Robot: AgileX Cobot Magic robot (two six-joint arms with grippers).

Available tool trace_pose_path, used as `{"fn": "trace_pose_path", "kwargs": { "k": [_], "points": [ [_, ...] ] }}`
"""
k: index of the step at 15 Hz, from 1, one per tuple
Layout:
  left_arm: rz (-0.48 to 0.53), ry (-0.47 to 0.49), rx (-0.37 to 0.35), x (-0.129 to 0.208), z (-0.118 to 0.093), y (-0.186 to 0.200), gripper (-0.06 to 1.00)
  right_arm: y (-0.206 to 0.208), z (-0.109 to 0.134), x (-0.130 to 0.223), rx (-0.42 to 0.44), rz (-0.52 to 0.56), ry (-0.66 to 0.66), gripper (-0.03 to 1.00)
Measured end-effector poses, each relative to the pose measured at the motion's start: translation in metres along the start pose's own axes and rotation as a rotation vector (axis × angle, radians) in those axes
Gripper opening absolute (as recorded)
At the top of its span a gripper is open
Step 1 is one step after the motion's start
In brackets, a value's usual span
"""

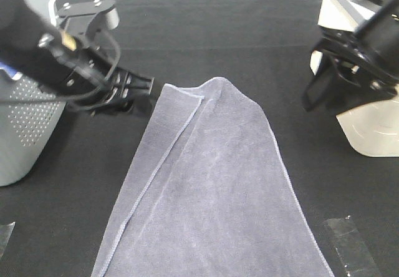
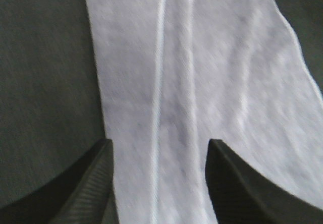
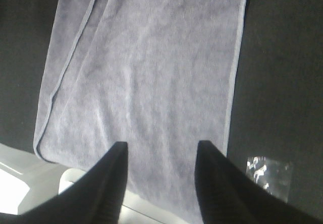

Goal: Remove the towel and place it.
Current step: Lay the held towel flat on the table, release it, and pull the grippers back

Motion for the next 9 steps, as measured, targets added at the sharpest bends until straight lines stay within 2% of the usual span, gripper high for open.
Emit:
{"fn": "trace_pose_path", "kwargs": {
  "k": [4,9],
  "points": [
    [-0.021,-0.012,-0.039,-0.056,0.015,-0.057,0.52,-0.026,-0.004,-0.021,-0.018,0.057,-0.026,0.41],
    [0.04,-0.05,-0.05,-0.1,0.015,-0.122,0.51,-0.043,-0.008,-0.022,-0.026,0.107,-0.029,0.41]
  ]
}}
Point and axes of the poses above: a point on each arm's last joint axis where the gripper is mounted, y pointing back along that axis away from the gripper, z along the wrist's bending axis when the last joint is at zero, x = y × z, the point moved 5 cm from there along -y, pointing out along that axis toward the gripper, and after that the axes turned 2 degrees about -y, right-handed, at the moved point
